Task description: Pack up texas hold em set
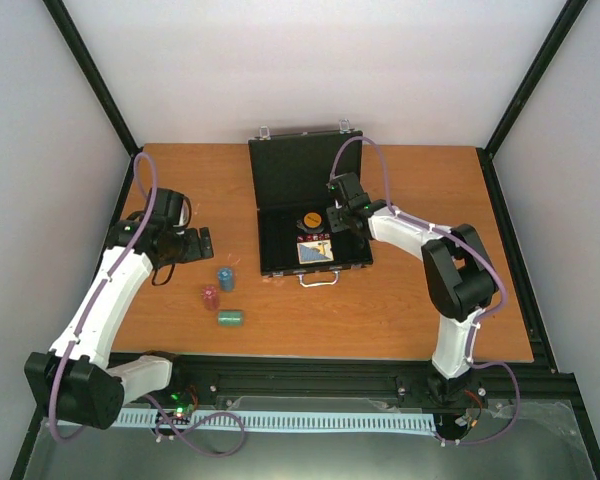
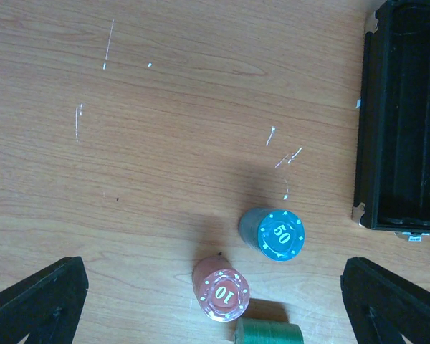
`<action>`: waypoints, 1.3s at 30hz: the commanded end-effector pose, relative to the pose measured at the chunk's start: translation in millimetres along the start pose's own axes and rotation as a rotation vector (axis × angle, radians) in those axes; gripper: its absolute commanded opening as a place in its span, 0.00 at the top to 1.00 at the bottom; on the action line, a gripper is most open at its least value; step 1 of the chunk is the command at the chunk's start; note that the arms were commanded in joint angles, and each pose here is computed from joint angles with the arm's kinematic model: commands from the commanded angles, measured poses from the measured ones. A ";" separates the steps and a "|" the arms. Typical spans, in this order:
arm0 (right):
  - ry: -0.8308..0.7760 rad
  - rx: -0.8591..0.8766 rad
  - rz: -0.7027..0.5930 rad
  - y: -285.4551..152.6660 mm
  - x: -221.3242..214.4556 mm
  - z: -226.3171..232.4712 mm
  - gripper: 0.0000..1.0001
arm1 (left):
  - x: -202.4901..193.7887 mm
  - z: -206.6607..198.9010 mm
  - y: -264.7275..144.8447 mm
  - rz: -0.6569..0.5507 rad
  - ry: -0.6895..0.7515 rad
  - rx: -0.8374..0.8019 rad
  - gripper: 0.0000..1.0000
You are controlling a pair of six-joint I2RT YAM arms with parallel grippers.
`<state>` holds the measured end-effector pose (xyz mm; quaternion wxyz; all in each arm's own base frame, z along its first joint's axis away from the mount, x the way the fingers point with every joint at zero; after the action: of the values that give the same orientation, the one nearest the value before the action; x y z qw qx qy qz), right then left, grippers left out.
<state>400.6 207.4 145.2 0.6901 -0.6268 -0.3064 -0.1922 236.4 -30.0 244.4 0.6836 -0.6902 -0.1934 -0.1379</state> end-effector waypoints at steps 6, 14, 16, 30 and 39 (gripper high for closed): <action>0.019 0.078 -0.065 11.0 13.0 8.1 0.84 | 11.8 1.2 -4.5 -0.034 -0.028 0.013 0.00; 0.026 0.045 -0.025 38.0 -9.3 4.0 0.80 | 10.6 1.7 -3.7 -0.026 -0.032 0.018 0.00; 0.039 0.039 -0.011 40.9 -15.3 2.4 0.73 | 10.0 2.0 -4.4 -0.028 -0.035 0.018 0.00; 0.044 0.064 -0.018 -7.0 -7.8 -2.8 0.05 | 7.9 1.6 -5.3 -0.042 -0.041 0.006 0.00; 0.046 0.090 -0.022 -46.5 9.9 -3.8 0.00 | 11.4 -0.8 -8.3 -0.065 -0.039 -0.018 0.00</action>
<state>383.7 203.1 155.8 0.7171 -0.5981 -0.3028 -0.1905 239.7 -30.0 243.1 0.6834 -0.6893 -0.2009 -0.1318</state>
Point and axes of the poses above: each gripper's point midway between its finger pads, its own y axis out along the fingers, its own z axis along the line the jaws close on, x = y × z, the point moved 7 cm from there along -y, back along the fingers, and after that the axes turned 10 degrees about y, right-handed, at the moved point
